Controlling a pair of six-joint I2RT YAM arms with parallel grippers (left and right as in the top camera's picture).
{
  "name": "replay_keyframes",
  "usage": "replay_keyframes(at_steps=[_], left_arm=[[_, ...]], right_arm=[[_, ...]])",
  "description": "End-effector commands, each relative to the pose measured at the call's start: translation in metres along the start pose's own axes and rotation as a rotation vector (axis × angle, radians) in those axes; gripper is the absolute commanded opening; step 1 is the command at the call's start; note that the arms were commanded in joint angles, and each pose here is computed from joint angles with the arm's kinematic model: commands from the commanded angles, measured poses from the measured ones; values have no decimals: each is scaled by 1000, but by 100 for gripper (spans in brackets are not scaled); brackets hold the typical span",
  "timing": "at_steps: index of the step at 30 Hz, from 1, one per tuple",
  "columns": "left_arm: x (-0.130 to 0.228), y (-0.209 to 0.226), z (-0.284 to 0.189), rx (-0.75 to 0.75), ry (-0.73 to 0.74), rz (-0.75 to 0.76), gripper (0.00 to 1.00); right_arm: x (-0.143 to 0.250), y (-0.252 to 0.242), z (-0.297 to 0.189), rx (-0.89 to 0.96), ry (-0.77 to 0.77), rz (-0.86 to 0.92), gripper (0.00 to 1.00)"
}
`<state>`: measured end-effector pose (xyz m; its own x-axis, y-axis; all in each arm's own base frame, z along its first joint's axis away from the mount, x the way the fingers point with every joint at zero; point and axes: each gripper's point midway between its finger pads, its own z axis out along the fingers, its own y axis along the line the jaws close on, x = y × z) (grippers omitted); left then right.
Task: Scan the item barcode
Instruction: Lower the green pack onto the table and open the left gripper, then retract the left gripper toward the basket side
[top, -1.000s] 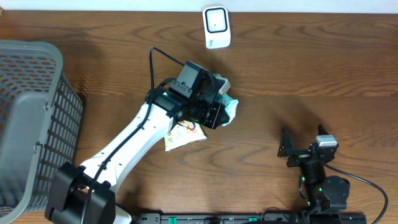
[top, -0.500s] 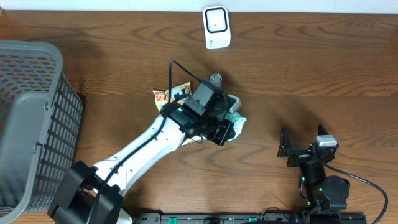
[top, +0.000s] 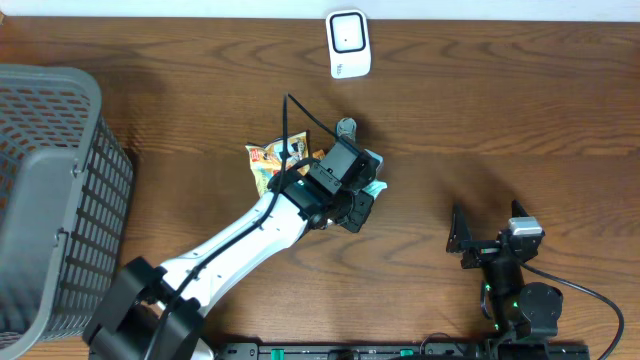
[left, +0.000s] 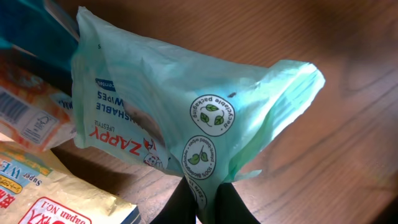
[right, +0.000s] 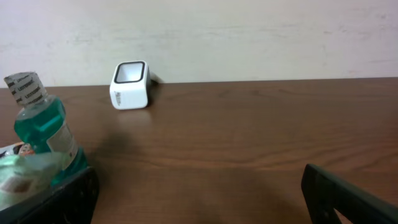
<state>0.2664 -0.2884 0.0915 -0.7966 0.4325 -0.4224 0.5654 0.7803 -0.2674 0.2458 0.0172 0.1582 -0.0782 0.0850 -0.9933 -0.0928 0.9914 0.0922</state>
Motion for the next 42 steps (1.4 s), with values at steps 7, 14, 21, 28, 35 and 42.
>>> replay_keyframes(at_steps=[7,14,21,28,35,42], left_arm=[[24,-1,32,-31,99,-17,8],[26,-18,35,-9,95,-16,29],[20,-22,26,0,69,-22,31],[-8,-39,-24,48,-83,4,31],[-33,-24,-82,-73,-274,6,34],[-62,43,-163,-521,-554,-29,47]], right_arm=[[1,0,0,0,4,-12,99],[1,0,0,0,4,-12,99],[1,0,0,0,4,-12,99],[1,0,0,0,4,-13,99],[1,0,0,0,4,-12,99],[1,0,0,0,4,-12,99]])
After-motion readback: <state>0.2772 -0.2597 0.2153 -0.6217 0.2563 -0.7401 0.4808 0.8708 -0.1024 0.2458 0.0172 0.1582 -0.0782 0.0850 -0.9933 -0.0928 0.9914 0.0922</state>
